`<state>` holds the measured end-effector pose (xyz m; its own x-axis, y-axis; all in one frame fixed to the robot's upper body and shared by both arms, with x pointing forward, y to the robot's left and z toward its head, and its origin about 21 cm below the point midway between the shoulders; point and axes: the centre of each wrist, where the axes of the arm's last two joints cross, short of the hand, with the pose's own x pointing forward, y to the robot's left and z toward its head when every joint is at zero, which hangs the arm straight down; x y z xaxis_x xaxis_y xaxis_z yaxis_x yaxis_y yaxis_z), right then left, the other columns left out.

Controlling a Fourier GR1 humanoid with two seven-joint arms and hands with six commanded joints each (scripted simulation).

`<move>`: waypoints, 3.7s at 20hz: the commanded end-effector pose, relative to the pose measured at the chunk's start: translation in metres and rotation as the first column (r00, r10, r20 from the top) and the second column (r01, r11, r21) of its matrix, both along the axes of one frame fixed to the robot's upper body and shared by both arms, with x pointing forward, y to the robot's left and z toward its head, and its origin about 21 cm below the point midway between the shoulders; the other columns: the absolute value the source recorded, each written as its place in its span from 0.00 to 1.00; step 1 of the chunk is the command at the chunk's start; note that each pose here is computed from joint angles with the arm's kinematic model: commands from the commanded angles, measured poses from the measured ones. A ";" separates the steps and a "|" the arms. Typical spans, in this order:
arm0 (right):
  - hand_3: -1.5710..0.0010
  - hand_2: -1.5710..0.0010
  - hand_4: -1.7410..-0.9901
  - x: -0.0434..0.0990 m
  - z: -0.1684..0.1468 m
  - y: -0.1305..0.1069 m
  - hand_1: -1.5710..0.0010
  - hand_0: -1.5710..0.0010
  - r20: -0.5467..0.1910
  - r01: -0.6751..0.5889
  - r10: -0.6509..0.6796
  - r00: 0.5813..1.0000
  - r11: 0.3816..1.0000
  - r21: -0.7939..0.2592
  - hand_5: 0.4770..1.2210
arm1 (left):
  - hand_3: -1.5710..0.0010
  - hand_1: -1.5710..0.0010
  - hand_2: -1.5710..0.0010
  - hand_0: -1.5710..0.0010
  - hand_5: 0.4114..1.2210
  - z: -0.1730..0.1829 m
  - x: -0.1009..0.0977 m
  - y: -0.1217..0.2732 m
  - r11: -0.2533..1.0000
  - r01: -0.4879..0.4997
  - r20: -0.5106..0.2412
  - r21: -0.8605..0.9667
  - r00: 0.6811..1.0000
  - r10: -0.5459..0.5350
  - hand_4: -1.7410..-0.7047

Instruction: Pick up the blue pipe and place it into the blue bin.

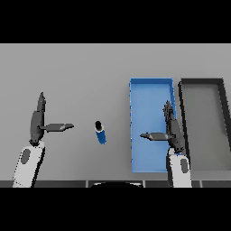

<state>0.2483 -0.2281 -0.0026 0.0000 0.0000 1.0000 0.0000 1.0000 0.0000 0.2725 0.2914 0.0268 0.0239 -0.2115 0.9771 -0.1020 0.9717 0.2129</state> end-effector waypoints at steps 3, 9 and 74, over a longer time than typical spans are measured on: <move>1.00 1.00 0.71 0.001 0.000 0.000 1.00 1.00 -0.002 0.000 0.000 1.000 1.000 0.000 0.20 | 1.00 1.00 1.00 1.00 0.22 0.000 0.001 0.000 1.000 0.001 0.006 0.000 1.000 -0.001 0.75; 1.00 1.00 0.72 -0.020 0.010 -0.021 1.00 1.00 0.139 -0.052 0.092 0.986 0.963 -0.265 0.20 | 1.00 1.00 1.00 1.00 0.22 -0.005 -0.015 0.034 0.962 0.234 -0.024 0.144 0.972 -0.233 0.75; 1.00 1.00 0.77 -0.026 0.014 -0.026 1.00 1.00 0.089 -0.074 0.111 0.990 0.937 -0.341 0.22 | 0.00 0.00 0.00 0.01 1.00 0.019 -0.013 -0.186 0.601 0.799 0.219 -0.010 0.589 -0.778 0.26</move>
